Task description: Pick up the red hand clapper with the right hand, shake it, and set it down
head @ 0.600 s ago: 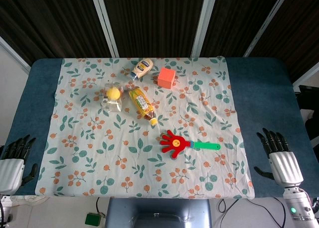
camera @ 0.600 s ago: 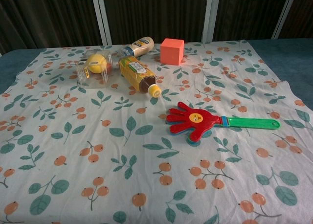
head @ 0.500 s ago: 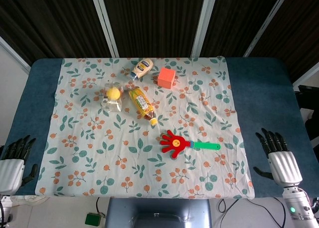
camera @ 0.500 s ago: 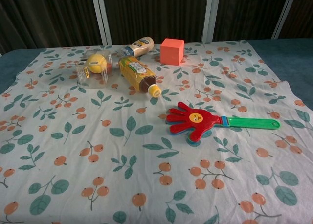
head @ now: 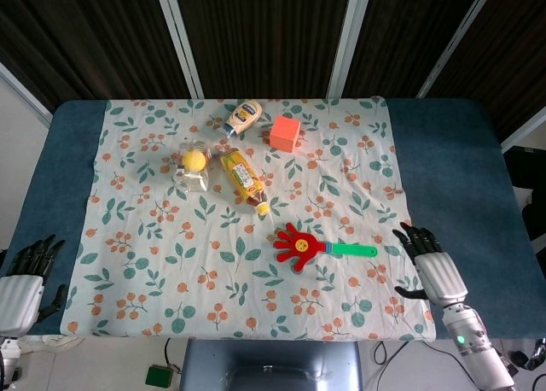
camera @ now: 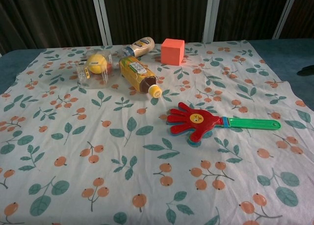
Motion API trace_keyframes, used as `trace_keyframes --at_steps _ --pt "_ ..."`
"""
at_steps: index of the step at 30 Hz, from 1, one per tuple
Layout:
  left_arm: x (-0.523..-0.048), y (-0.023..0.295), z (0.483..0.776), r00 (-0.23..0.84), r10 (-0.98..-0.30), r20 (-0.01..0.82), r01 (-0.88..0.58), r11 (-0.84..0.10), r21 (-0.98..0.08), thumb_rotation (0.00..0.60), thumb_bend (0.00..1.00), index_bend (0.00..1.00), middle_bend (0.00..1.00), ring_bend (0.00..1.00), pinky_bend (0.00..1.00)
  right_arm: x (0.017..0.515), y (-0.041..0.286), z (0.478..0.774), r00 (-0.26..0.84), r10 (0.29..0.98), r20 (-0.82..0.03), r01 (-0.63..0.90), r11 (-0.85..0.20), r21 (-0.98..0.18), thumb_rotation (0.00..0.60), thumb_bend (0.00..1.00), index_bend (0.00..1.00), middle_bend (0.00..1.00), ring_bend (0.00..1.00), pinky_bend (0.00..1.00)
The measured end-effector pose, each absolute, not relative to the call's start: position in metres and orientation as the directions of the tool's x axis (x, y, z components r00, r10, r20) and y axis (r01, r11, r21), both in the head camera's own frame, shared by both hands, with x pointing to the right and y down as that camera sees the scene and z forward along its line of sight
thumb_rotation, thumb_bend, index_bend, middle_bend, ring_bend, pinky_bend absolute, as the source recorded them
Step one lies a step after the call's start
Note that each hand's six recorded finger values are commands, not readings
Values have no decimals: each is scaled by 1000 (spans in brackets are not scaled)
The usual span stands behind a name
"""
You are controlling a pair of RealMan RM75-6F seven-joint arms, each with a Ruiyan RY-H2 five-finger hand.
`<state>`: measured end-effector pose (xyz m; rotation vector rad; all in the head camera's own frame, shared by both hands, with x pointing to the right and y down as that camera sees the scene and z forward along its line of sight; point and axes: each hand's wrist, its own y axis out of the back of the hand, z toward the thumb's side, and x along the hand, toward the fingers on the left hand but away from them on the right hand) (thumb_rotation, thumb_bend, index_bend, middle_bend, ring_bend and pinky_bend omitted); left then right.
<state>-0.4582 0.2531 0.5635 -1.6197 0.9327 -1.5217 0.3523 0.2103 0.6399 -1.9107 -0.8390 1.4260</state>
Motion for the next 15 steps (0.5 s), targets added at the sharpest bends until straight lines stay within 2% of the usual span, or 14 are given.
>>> trace_keyframes --at_steps 6,15 --pt "-456 252 564 73 -869 490 -57 -494 -868 600 449 0 0 0 112 293 194 679 296 691 -659 146 -715 -684 600 228 357 0 0 0" --pt "-456 254 559 100 -868 487 -75 -494 -866 600 448 0 0 0 112 231 182 706 318 668 -673 80 -726 -683 600 331 487 0 0 0"
